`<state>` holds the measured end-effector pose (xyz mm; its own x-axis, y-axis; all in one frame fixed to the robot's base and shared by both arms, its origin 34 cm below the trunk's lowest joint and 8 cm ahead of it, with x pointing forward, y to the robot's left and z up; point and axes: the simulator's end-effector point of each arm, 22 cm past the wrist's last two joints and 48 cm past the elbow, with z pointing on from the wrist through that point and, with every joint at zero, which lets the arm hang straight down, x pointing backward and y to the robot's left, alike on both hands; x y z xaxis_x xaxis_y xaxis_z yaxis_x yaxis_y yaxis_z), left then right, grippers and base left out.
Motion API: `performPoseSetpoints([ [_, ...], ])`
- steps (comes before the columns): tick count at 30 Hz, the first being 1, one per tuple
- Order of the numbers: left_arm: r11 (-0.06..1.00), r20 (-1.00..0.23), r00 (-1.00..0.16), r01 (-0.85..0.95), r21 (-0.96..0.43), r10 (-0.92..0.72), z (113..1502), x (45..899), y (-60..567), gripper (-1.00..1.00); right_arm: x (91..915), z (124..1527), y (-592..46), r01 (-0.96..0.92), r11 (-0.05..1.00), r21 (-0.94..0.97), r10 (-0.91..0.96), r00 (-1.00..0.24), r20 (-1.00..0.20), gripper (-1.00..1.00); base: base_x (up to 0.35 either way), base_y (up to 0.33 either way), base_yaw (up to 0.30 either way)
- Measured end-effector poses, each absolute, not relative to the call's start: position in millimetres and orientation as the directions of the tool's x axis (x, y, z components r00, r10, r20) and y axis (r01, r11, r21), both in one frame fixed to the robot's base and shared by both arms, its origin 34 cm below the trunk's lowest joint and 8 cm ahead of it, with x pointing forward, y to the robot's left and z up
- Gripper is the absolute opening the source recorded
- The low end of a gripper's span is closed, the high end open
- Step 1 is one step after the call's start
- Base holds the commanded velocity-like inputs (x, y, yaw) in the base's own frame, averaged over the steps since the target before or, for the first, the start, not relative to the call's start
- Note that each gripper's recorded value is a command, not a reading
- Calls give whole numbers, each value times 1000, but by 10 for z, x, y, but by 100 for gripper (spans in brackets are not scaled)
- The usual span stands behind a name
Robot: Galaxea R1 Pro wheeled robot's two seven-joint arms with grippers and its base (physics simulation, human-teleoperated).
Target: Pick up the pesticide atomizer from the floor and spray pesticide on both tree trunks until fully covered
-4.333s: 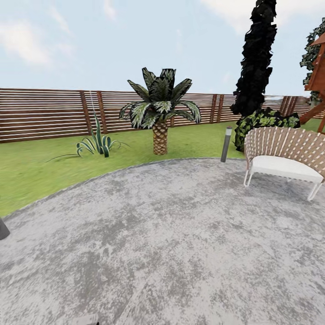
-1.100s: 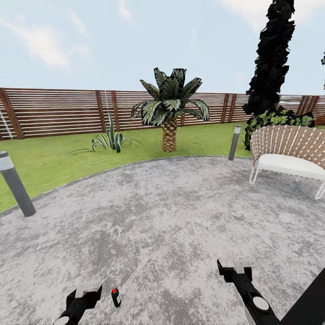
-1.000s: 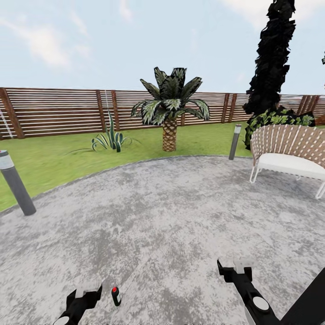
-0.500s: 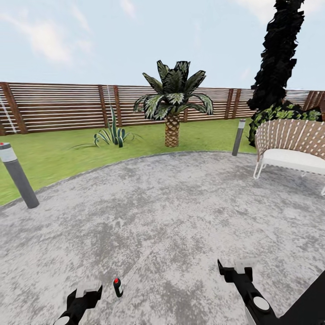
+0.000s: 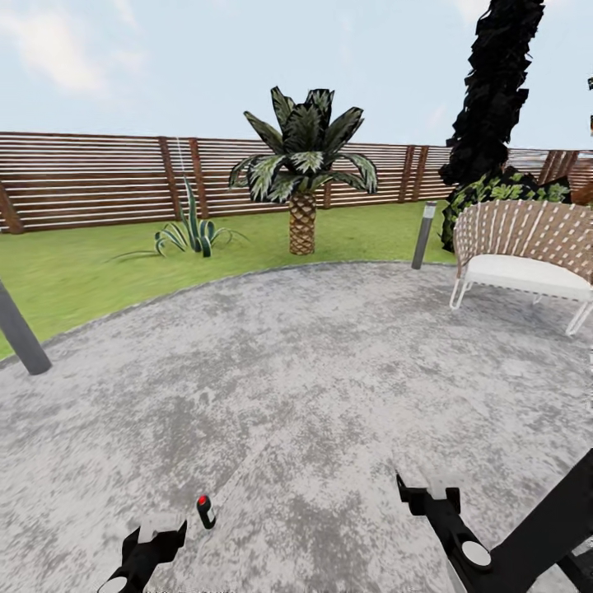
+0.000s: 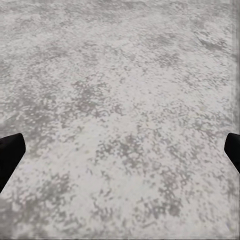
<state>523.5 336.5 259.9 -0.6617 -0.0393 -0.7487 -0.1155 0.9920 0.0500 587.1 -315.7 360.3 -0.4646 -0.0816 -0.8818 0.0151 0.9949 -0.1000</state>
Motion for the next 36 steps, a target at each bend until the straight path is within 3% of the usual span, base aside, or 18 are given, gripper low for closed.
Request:
performPoseSetpoints([
  [9,992,-716,-698,-112,56,-39,2378,5108,3364,100,5783,3330,-3106,-2,995,-99,-86,-511,-855,100,0,0,-190],
  [18,993,-680,-733,-89,73,-16,2165,4975,3349,100,5640,3017,-2602,-154,982,-106,-175,-547,-818,100,0,0,-178],
  [36,994,-673,-740,-77,83,-1,2126,4949,3364,100,5615,2963,-2574,-162,981,-106,-180,-555,-812,100,41,55,-10],
])
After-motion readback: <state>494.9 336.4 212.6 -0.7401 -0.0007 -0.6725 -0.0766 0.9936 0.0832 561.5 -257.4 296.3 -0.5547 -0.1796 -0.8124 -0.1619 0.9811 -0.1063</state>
